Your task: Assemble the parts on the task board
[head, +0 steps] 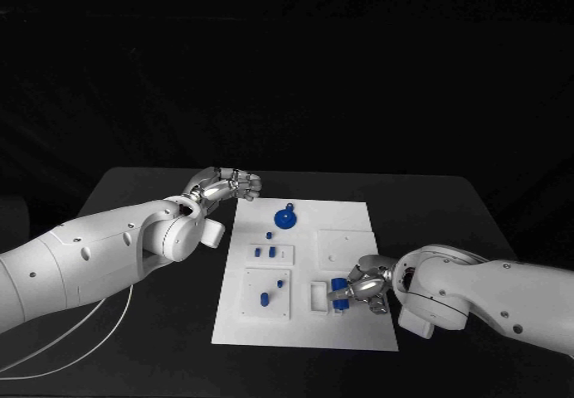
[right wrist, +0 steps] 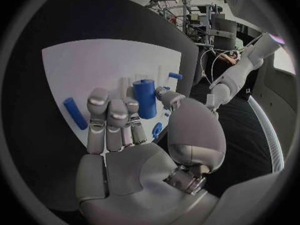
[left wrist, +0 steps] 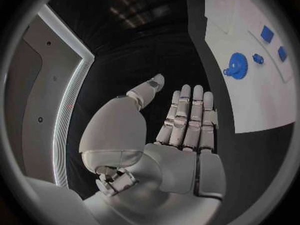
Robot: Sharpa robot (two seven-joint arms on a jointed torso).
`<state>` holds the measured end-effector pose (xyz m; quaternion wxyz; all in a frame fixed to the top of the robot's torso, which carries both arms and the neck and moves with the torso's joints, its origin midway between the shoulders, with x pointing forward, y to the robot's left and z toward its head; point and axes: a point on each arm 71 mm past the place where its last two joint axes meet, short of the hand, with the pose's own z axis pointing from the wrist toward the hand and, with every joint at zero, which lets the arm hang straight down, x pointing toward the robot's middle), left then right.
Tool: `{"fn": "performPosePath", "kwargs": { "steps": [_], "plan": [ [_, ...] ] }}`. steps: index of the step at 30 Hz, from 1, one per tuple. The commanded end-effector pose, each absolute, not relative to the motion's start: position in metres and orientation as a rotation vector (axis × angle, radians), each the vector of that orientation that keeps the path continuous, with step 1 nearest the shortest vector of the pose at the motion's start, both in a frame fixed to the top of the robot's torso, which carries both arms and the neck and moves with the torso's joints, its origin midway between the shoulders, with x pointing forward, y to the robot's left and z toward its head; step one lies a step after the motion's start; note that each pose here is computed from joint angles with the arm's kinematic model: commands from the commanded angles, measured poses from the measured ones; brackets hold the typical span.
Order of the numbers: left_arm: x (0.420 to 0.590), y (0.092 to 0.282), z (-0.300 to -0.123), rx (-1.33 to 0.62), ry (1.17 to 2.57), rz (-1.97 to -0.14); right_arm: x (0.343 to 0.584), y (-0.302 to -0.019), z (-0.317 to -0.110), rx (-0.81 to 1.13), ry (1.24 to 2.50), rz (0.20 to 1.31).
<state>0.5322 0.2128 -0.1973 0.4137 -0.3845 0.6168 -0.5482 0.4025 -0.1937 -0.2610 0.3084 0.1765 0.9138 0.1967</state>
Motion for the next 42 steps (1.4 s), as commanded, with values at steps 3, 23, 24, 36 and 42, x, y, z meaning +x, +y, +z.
{"fn": "performPosePath", "kwargs": {
  "steps": [3,23,24,36,42],
  "plan": [
    [0.531,0.209,-0.197,-0.963,1.559,-1.4,0.403,-0.183,-0.264,0.436,2.464,0.531],
    [0.531,0.209,-0.197,-0.965,1.563,-1.4,0.411,-0.171,-0.267,0.35,2.441,0.508],
    [0.531,0.209,-0.197,-0.965,1.563,-1.399,0.411,-0.171,-0.267,0.345,2.439,0.505],
    [0.531,0.209,-0.197,-0.966,1.566,-1.4,0.411,-0.17,-0.267,0.326,2.438,0.501],
    [0.531,0.209,-0.197,-0.965,1.567,-1.402,0.41,-0.169,-0.267,0.315,2.446,0.502]
  ]
}}
